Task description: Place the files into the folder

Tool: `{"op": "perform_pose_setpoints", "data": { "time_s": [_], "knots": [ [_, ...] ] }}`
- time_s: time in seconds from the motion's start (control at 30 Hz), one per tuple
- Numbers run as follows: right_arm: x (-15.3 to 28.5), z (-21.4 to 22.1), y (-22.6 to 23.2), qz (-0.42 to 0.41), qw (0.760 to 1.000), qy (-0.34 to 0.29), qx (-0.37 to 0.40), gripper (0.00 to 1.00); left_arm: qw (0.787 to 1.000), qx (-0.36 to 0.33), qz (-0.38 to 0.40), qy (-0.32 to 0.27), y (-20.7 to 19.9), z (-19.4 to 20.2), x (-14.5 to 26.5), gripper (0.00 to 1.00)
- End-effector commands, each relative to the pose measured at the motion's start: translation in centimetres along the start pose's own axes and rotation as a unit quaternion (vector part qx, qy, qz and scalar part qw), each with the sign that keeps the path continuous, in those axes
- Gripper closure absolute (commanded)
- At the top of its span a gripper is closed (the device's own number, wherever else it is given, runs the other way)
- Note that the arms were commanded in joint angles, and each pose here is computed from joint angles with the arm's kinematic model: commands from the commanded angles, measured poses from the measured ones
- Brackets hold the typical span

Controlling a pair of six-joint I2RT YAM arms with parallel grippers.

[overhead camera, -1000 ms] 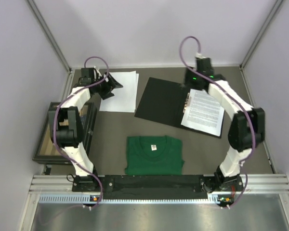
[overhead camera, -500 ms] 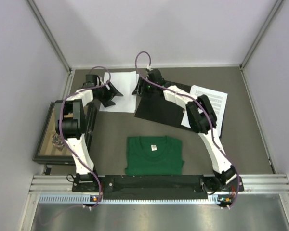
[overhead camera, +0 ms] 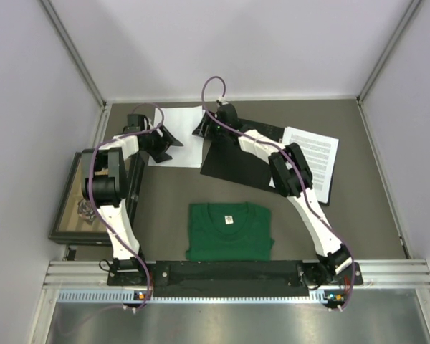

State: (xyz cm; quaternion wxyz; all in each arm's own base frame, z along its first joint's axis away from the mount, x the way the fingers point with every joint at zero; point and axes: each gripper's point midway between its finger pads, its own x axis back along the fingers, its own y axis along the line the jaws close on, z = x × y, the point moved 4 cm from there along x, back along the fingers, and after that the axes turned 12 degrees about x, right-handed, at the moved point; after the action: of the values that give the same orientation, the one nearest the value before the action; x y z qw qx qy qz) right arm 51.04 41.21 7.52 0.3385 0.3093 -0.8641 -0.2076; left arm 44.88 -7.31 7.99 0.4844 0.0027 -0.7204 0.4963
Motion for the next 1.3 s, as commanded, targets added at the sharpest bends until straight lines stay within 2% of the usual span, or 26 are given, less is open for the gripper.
{"op": "perform_pose_setpoints", "data": {
  "time_s": [0.0,0.33,0.5,0.83,0.93,1.03,1.13,1.23,1.27],
  "knots": [
    [-1.2,-1.6,0.1,-0.001,0.999,-0.041,-0.006,0.39,1.0,-0.002,0.004,-0.005,0.0,0.0,0.4,0.23],
    [-2.6,-2.0,-0.7,0.008,0.998,-0.055,-0.032,0.38,1.0,-0.006,-0.002,-0.006,0.2,0.0,0.4,0.22],
    [-3.0,-1.1,-0.5,-0.005,0.998,-0.041,-0.048,0.39,1.0,-0.002,-0.004,-0.004,0.4,-0.1,0.1,0.22],
    [-2.0,1.0,0.3,-0.028,0.998,-0.009,-0.055,0.41,1.0,-0.001,0.0,-0.002,0.3,0.0,0.0,0.22],
    [-1.3,0.5,1.1,-0.04,0.998,-0.011,-0.047,0.42,1.0,0.002,-0.001,-0.001,0.4,0.0,0.0,0.22],
    [-0.9,0.0,1.9,-0.056,0.998,-0.015,-0.038,0.47,1.0,0.003,-0.001,-0.001,0.4,0.0,0.0,0.22],
    [-0.6,-0.7,2.3,-0.061,0.997,-0.024,-0.032,0.58,1.0,0.0,-0.001,-0.002,0.4,0.0,0.1,0.22],
    [-0.7,-0.9,2.4,-0.063,0.997,-0.027,-0.028,0.75,1.0,0.0,-0.001,-0.001,0.4,0.1,0.1,0.22],
    [-0.7,-1.0,2.3,-0.064,0.997,-0.029,-0.028,0.83,1.0,-0.001,0.0,-0.001,0.3,0.1,0.1,0.22]
  ]
}}
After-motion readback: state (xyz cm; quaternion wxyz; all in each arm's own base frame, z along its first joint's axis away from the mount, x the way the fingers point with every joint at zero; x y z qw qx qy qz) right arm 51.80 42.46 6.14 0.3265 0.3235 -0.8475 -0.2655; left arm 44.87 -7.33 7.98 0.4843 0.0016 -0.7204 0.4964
